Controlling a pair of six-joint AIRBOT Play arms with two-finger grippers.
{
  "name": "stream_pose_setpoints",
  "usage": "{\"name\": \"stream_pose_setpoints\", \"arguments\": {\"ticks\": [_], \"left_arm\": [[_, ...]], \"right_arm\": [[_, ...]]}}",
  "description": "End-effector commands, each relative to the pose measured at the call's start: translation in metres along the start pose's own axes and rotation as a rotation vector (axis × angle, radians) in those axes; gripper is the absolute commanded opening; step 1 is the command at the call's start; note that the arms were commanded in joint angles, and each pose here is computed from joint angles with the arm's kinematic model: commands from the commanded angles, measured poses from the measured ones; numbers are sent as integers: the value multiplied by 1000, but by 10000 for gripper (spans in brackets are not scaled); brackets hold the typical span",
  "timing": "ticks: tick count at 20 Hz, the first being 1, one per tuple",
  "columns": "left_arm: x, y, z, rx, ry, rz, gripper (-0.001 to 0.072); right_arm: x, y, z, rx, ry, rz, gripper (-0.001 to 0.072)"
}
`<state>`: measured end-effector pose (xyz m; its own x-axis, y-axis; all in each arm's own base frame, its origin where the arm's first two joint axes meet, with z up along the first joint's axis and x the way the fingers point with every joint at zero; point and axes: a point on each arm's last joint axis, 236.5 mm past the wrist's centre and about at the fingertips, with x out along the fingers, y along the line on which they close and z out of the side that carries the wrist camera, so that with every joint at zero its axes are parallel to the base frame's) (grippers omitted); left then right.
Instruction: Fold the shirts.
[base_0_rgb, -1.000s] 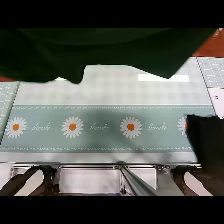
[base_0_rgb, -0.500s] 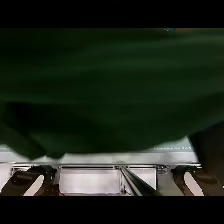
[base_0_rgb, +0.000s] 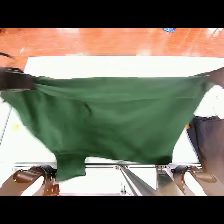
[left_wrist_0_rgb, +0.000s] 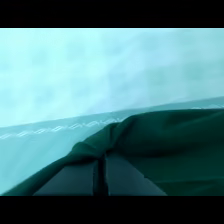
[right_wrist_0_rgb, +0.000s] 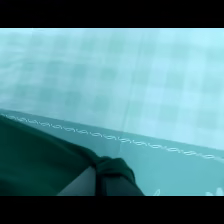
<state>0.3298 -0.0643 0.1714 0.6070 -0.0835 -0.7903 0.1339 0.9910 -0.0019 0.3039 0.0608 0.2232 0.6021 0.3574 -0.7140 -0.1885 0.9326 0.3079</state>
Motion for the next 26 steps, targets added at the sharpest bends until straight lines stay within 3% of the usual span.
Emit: {"name": "stream_pose_setpoints", "arguments": {"ticks": [1,5,9,10,11,12,13,16,18,20,22,24,26], "left_arm": [[123,-3,-5,-82,44,10,19],[215,9,19,-233,83,20,20],[254,10,58,-458,143,-108,20],[256,10,68,-502,154,-144,48],[255,13,75,-536,165,-169,236],[253,20,77,-551,185,-174,404],[247,33,74,-561,213,-161,508],[214,89,44,-623,345,-115,508],[185,117,-1,-570,513,-94,509],[157,135,-57,-555,712,-11,508],[140,136,-86,-516,731,10,509],[131,141,-109,-538,652,48,509],[121,129,-145,-636,643,1,509]], "right_arm": [[104,-44,-6,110,86,32,20],[210,-81,20,227,83,102,20],[278,-108,47,330,105,139,26],[289,-113,51,357,108,140,115],[297,-117,54,370,109,143,297],[300,-121,55,369,111,147,425],[297,-124,56,360,123,150,418],[258,-151,51,368,189,155,414],[221,-180,31,418,258,139,408],[189,-209,-10,451,365,33,408],[170,-223,-55,486,407,-67,408],[158,-197,-105,514,431,-41,408],[153,-164,-143,502,370,-28,409]]}}
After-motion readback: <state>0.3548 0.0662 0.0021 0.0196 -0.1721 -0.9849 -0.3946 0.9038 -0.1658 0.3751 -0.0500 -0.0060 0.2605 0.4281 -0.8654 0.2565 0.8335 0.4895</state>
